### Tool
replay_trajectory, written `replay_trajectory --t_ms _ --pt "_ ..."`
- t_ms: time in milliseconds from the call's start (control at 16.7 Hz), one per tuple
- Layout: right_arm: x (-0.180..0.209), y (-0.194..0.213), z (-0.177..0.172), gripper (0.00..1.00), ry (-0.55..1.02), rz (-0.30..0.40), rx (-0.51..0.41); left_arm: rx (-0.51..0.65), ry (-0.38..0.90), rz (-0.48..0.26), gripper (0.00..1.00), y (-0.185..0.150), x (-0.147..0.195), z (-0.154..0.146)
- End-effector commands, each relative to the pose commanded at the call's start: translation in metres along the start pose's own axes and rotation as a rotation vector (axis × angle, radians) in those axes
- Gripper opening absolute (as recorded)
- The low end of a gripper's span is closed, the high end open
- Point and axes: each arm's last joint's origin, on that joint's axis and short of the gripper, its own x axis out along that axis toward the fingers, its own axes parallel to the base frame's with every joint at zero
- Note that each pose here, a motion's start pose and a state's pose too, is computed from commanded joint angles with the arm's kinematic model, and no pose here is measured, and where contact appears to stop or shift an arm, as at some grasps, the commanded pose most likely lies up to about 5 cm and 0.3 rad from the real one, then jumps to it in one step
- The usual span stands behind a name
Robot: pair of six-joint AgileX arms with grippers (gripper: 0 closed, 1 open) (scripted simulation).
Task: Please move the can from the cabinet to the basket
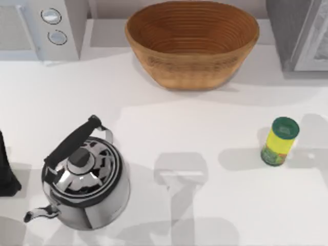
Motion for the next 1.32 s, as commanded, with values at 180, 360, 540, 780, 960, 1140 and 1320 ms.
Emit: replay_trajectory --t_ms 180,360,540,780,960,1140,1320 --pt "-0.002 -0.006 -0.062 0.0 -0.032 -0.036 -0.003 0.0 0.0 0.0 1.0 0.0 0.0 0.0" --pt "-0.001 -0.009 -0.1 0.0 -0.073 -0.074 -0.008 0.0 0.0 0.0 1.0 0.0 0.0 0.0" --pt "0.001 -0.011 -0.115 0.0 -0.095 -0.096 -0.011 0.0 0.0 0.0 1.0 0.0 0.0 0.0" --pt "0.001 -0.011 -0.116 0.0 -0.095 -0.097 -0.011 0.0 0.0 0.0 1.0 0.0 0.0 0.0" --pt "0.002 -0.011 -0.117 0.0 -0.08 -0.092 -0.009 0.0 0.0 0.0 1.0 0.0 0.0 0.0" --pt "0.003 -0.008 -0.098 0.0 -0.086 -0.091 -0.012 0.0 0.0 0.0 1.0 0.0 0.0 0.0" --pt "0.012 -0.003 -0.064 0.0 -0.083 -0.095 -0.015 0.0 0.0 0.0 1.0 0.0 0.0 0.0"
